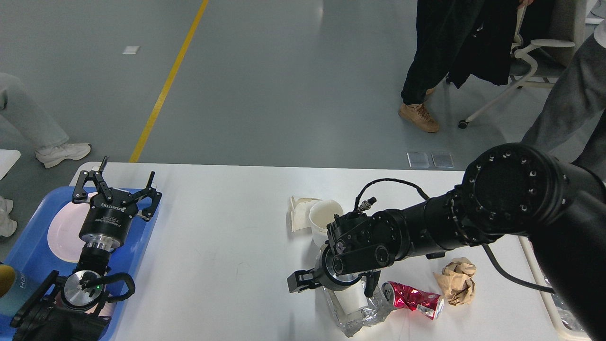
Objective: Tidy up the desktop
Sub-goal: 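Grasp the clear plastic bag with white contents using the right gripper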
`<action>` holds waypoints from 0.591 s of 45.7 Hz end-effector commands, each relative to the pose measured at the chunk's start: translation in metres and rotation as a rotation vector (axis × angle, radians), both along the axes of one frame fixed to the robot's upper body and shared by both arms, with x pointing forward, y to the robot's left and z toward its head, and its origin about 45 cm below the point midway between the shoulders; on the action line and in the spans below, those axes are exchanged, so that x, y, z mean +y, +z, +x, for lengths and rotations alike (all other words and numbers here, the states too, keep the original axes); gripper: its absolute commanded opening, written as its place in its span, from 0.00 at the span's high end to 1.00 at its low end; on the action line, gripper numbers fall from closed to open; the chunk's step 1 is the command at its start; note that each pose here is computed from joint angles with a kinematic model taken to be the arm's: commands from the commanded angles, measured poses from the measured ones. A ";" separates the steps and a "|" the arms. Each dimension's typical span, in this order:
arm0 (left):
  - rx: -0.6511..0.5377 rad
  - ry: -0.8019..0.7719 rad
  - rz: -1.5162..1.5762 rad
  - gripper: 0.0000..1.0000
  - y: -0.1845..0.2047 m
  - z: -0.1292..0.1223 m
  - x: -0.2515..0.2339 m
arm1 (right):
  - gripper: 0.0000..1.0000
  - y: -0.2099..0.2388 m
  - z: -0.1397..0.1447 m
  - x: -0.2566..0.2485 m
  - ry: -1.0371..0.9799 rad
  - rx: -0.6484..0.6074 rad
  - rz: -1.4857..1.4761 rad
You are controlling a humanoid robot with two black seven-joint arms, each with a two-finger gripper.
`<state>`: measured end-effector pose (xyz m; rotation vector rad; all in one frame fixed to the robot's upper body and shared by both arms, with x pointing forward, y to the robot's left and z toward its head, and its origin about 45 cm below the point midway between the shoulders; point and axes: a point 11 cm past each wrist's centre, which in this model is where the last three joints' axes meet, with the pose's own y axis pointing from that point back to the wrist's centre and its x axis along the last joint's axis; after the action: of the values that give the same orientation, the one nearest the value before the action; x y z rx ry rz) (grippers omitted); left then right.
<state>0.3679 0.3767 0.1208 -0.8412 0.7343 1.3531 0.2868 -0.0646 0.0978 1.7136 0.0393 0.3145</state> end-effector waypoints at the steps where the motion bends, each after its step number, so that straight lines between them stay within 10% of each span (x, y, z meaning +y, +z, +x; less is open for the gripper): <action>1: 0.001 -0.001 0.000 0.04 0.000 0.000 0.000 | 0.00 -0.014 -0.003 -0.005 -0.028 0.014 -0.001; 27: 0.000 0.001 0.000 0.04 0.000 0.000 0.000 | 0.17 -0.027 -0.004 -0.011 -0.045 0.014 -0.004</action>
<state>0.3679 0.3767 0.1208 -0.8411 0.7344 1.3530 0.2821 -0.0732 0.0753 1.7125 0.0232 0.2783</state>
